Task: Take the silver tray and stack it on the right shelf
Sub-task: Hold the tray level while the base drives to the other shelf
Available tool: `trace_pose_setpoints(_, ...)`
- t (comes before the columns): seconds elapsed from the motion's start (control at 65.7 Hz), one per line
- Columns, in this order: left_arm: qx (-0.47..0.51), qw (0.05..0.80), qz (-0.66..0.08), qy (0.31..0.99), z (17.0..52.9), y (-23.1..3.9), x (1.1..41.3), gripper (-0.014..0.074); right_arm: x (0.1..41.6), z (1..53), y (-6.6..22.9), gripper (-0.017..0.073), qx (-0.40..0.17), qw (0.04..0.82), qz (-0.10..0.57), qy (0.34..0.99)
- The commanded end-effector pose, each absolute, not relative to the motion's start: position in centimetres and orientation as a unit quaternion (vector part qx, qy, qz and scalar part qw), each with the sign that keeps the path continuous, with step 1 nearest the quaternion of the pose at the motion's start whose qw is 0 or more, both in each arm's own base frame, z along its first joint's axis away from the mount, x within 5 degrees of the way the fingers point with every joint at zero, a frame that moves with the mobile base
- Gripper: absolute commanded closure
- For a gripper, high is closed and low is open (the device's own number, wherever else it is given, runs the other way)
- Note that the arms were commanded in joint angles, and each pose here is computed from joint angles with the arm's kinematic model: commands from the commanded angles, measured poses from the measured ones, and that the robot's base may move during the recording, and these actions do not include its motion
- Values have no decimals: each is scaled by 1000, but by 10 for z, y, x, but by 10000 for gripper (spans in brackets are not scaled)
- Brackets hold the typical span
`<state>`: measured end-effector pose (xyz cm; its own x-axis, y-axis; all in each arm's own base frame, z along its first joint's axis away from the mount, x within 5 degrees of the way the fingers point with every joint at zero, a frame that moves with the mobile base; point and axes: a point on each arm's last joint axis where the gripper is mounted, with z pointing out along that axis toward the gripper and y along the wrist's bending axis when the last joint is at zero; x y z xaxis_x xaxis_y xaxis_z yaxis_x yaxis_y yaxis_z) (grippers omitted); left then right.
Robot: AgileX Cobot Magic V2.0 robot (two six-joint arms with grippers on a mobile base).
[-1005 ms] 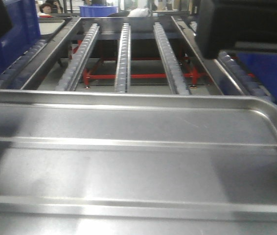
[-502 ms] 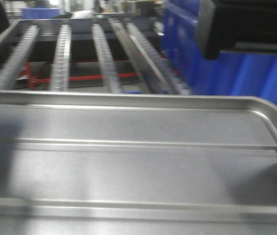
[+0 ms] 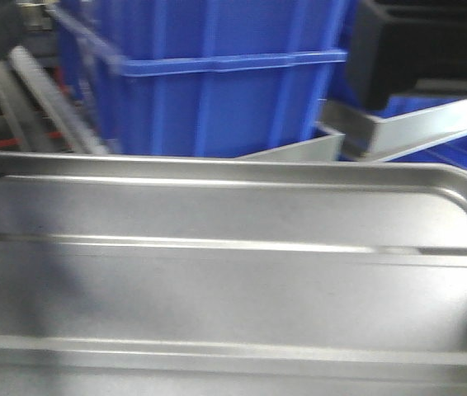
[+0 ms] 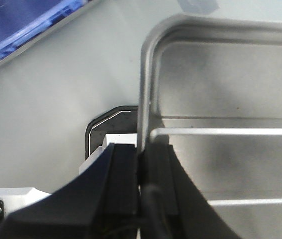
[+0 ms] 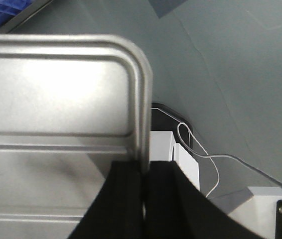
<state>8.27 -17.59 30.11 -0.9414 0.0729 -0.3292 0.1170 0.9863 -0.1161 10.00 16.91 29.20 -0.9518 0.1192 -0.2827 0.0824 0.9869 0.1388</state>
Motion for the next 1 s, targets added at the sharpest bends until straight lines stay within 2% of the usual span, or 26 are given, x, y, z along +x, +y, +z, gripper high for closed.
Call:
trace_pose_setpoints(0.0, 47, 178, -76, 980, 313, -173, 82, 692, 100, 303, 158, 499, 54, 161, 33, 985)
trace_pose_setpoints(0.989, 47, 178, -76, 980, 313, -173, 82, 692, 100, 303, 158, 499, 54, 160, 31, 985)
